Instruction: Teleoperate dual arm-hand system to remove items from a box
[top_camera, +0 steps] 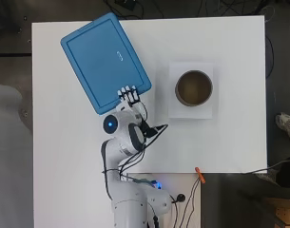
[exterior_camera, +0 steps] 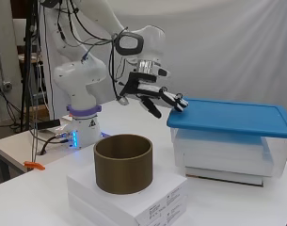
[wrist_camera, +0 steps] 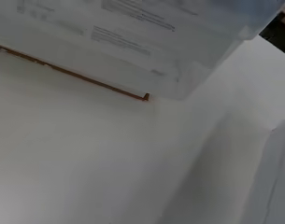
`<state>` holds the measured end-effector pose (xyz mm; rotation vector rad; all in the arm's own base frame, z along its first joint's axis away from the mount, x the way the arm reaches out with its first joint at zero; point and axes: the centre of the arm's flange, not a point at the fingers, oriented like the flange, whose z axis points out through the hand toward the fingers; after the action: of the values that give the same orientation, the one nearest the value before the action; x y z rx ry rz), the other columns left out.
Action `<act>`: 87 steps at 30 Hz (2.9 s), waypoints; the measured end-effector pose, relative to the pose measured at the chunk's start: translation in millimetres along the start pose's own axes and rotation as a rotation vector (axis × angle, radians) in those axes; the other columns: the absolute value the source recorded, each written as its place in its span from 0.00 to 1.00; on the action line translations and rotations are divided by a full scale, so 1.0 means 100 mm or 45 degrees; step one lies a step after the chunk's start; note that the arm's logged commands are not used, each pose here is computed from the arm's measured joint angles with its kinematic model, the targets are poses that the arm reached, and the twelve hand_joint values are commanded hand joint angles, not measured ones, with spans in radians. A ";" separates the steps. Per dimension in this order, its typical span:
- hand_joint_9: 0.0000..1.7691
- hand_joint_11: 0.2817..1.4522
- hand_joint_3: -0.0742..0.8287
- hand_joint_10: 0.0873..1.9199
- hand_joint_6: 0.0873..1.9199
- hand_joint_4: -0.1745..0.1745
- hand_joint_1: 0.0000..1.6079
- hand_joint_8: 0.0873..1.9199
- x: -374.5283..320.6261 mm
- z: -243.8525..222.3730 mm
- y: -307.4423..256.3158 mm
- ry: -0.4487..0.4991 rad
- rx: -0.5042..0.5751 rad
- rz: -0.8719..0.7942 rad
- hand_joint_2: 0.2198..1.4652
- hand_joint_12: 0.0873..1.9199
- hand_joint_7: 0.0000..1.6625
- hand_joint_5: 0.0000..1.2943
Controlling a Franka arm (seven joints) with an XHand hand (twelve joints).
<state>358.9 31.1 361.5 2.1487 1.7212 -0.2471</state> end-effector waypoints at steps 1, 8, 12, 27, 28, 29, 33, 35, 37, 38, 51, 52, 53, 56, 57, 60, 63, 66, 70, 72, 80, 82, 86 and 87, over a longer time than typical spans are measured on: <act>0.08 0.07 0.10 0.00 0.00 0.38 0.34 0.00 0.06 -0.04 -0.02 -0.020 -0.031 0.030 0.63 0.00 0.02 0.04; 0.08 0.07 0.09 0.00 0.00 0.38 0.34 0.00 0.36 -0.25 -0.01 -0.154 -0.139 0.066 0.64 0.00 0.02 0.04; 0.10 0.09 0.07 0.00 0.00 0.43 0.34 0.00 0.36 -0.25 -0.01 -0.158 -0.132 0.068 0.60 0.00 0.02 0.02; 0.55 0.28 0.08 0.59 0.63 0.00 0.84 0.64 0.64 -0.30 0.68 0.037 0.126 -0.254 0.76 0.58 0.49 0.56; 0.55 0.28 0.08 0.59 0.65 0.00 0.84 0.64 0.65 -0.49 0.69 0.051 0.082 -0.249 0.76 0.58 0.49 0.56; 0.55 0.28 0.08 0.58 0.66 0.00 0.84 0.63 0.65 -0.68 0.72 0.061 0.042 -0.223 0.76 0.58 0.49 0.56; 0.53 0.28 0.08 0.53 0.76 0.00 0.84 0.59 0.71 -1.48 0.87 0.156 -0.056 -0.130 0.77 0.41 0.46 0.56; 0.54 0.29 0.08 0.54 0.75 0.00 0.84 0.59 0.76 -1.65 0.92 0.217 -0.059 -0.200 0.77 0.37 0.46 0.55; 0.54 0.29 0.08 0.58 0.76 0.05 0.83 0.63 0.81 -1.73 0.95 0.243 -0.056 -0.278 0.79 0.31 0.45 0.48; 0.51 0.30 0.08 0.44 0.77 0.24 0.78 0.65 0.84 -1.76 0.97 0.251 -0.062 -0.290 0.82 0.24 0.44 0.48; 0.43 0.29 0.07 0.01 0.01 0.66 0.14 0.00 1.64 -2.15 1.75 0.509 -0.184 -0.572 0.73 0.00 0.42 0.42; 0.43 0.29 0.07 0.00 0.00 0.68 0.09 0.00 1.67 -2.21 1.62 0.528 -0.134 -0.551 0.72 0.00 0.43 0.42; 0.44 0.30 0.08 0.00 0.00 0.69 0.07 0.00 1.66 -2.26 1.51 0.539 -0.080 -0.511 0.71 0.00 0.44 0.41; 0.43 0.30 0.08 0.00 0.00 0.68 0.05 0.00 1.46 -2.22 1.12 0.526 0.092 -0.312 0.71 0.00 0.44 0.40; 0.42 0.30 0.08 0.00 0.00 0.66 0.05 0.00 1.38 -2.13 0.99 0.507 0.139 -0.255 0.71 0.00 0.42 0.40; 0.43 0.32 0.09 0.00 0.00 0.65 0.07 0.00 1.14 -1.70 0.63 0.440 0.270 -0.153 0.74 0.00 0.44 0.44; 0.45 0.34 0.09 0.00 0.00 0.63 0.08 0.00 0.95 -1.18 0.43 0.390 0.394 -0.048 0.75 0.00 0.44 0.44; 0.44 0.35 0.09 0.00 0.00 0.65 0.07 0.00 0.96 -0.92 0.49 0.361 0.416 0.014 0.75 0.00 0.44 0.44; 0.45 0.36 0.09 0.00 0.00 0.65 0.06 0.00 1.17 -0.58 0.69 0.304 0.477 0.013 0.76 0.00 0.44 0.44; 0.45 0.36 0.09 0.00 0.00 0.65 0.05 0.00 1.26 -0.51 0.83 0.305 0.497 0.033 0.76 0.00 0.44 0.44; 0.44 0.33 0.09 0.00 0.00 0.56 0.06 0.00 1.58 -0.28 1.79 0.162 0.256 -0.101 0.77 0.00 0.43 0.44; 0.42 0.31 0.09 0.00 0.00 0.50 0.07 0.00 1.65 -0.46 2.08 0.167 0.196 -0.089 0.77 0.00 0.41 0.41; 0.39 0.27 0.06 0.00 0.00 0.44 0.09 0.00 1.77 -0.82 2.36 0.145 0.183 -0.092 0.73 0.00 0.39 0.39; 0.36 0.25 0.06 0.00 0.00 0.41 0.08 0.00 1.77 -0.84 2.36 0.113 0.183 -0.107 0.69 0.00 0.35 0.36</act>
<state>621.5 181.1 415.8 2.2209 1.8989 -0.3109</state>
